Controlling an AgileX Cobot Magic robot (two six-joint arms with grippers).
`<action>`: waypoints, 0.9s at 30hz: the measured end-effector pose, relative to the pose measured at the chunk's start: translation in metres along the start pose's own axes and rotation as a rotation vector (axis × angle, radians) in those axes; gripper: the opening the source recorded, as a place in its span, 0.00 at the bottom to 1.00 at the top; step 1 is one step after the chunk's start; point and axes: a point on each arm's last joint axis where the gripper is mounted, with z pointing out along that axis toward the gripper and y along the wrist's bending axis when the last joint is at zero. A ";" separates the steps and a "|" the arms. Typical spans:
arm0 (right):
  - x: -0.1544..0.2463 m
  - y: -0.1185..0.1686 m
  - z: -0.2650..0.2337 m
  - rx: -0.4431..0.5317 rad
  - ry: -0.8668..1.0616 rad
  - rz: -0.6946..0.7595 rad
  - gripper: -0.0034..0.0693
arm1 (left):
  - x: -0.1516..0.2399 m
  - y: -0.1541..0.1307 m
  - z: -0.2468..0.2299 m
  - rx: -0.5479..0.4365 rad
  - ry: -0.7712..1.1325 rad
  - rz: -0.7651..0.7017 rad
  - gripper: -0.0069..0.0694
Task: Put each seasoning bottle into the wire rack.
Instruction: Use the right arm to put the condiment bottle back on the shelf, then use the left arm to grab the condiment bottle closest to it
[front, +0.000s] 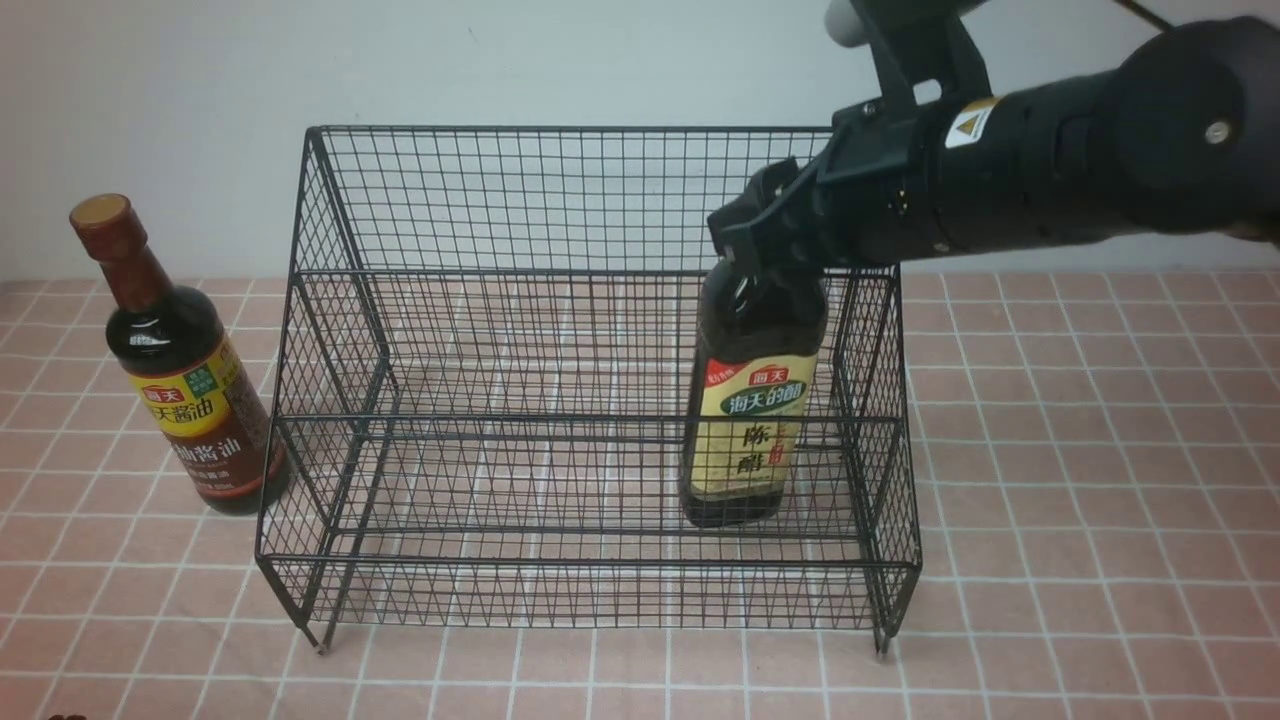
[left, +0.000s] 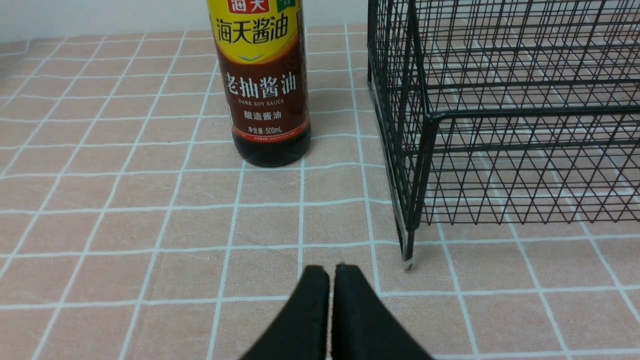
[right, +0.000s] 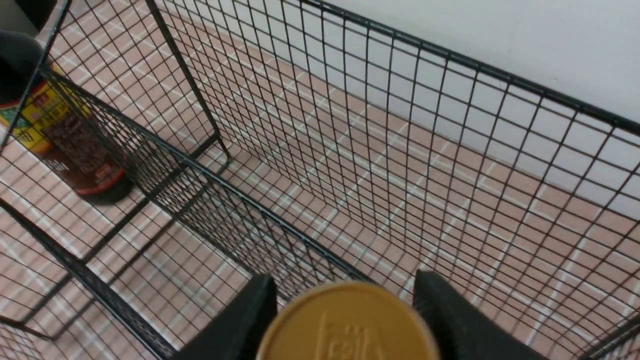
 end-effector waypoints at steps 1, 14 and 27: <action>-0.002 0.000 -0.001 0.002 -0.018 0.007 0.54 | 0.000 0.000 0.000 0.000 0.000 0.000 0.08; -0.036 0.010 -0.069 0.013 -0.257 -0.011 0.60 | 0.000 0.000 0.000 0.000 0.000 0.000 0.08; -0.025 0.031 -0.238 0.108 -0.329 -0.189 0.05 | 0.000 0.000 0.000 0.000 0.000 0.000 0.08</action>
